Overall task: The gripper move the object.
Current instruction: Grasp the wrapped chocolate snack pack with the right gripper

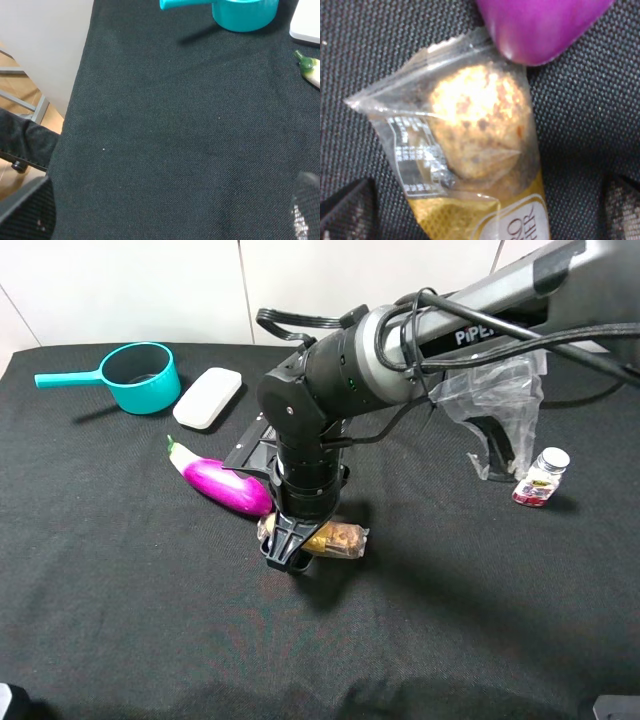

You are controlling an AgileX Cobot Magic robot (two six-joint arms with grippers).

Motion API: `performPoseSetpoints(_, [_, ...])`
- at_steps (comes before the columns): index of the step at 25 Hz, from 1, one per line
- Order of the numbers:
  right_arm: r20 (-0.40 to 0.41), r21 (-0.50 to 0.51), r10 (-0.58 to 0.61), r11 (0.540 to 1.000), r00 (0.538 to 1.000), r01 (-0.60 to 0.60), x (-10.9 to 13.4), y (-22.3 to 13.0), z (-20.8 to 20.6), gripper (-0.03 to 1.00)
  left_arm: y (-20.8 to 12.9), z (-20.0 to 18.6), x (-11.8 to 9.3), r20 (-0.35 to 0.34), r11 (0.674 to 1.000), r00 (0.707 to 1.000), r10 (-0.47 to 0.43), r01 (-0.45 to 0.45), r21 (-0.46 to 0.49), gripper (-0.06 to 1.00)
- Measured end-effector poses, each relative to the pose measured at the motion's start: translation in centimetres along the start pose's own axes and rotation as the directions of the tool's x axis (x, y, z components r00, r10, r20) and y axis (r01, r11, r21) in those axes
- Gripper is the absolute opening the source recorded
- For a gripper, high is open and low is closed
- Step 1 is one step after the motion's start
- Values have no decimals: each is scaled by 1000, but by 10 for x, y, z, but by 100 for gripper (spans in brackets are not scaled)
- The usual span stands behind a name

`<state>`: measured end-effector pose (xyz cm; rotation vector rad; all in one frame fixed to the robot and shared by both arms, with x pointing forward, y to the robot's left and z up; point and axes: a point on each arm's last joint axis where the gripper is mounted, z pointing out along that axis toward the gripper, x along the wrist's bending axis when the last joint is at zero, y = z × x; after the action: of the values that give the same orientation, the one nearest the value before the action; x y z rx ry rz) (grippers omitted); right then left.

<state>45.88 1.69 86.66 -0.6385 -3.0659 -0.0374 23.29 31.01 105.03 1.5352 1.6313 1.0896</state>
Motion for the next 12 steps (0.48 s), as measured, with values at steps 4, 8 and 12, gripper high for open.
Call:
performPoseSetpoints(4, [0,0,0,1000,1000,0,0,0,0,69,0,0,0,0,1000,1000,0,0,0,99])
performPoseSetpoints(8, [0,1,0,1000,1000,0,0,0,0,69,0,0,0,0,1000,1000,0,0,0,99])
performPoseSetpoints(12, [0,1,0,1000,1000,0,0,0,0,68,0,0,0,0,1000,1000,0,0,0,99])
